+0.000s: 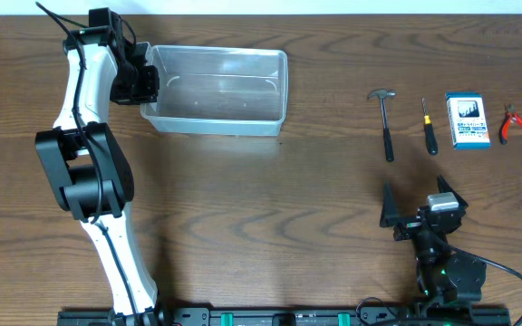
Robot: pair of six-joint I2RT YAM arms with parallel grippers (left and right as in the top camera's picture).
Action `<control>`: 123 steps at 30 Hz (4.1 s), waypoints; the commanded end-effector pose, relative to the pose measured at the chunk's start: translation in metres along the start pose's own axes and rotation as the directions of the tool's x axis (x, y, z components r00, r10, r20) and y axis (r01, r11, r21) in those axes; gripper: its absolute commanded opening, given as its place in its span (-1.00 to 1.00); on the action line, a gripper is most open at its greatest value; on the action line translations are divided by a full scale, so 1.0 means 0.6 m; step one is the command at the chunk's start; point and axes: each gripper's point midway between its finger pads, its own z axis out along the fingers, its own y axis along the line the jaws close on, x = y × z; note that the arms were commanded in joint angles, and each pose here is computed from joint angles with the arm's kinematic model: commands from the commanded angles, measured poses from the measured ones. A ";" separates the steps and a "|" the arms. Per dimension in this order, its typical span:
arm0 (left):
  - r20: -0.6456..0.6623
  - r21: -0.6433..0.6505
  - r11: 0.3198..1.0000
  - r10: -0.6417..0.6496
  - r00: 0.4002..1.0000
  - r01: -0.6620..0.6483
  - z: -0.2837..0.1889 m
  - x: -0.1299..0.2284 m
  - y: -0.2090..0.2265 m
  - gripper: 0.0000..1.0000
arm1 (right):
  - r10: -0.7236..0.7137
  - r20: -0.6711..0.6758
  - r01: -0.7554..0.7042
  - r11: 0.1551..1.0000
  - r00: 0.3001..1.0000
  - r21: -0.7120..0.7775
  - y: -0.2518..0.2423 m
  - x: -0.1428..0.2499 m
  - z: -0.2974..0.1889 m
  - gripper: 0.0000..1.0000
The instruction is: Pack container
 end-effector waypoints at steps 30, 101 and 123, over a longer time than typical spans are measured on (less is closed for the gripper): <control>0.142 -0.089 0.996 0.025 0.990 -0.013 -0.104 -0.030 0.004 0.81 | -0.009 0.000 0.009 1.000 1.000 -0.007 0.003 0.001 0.000 0.99; 0.429 -0.099 0.973 -0.145 0.891 0.207 -0.400 0.023 0.046 0.96 | 0.204 -0.596 -0.439 0.854 0.777 -0.280 0.082 -0.261 0.273 0.98; 0.417 -0.098 0.973 -0.150 0.896 0.209 -0.397 0.028 0.045 0.96 | 0.186 -0.629 -0.352 0.924 0.755 -0.150 0.187 -0.240 0.364 0.98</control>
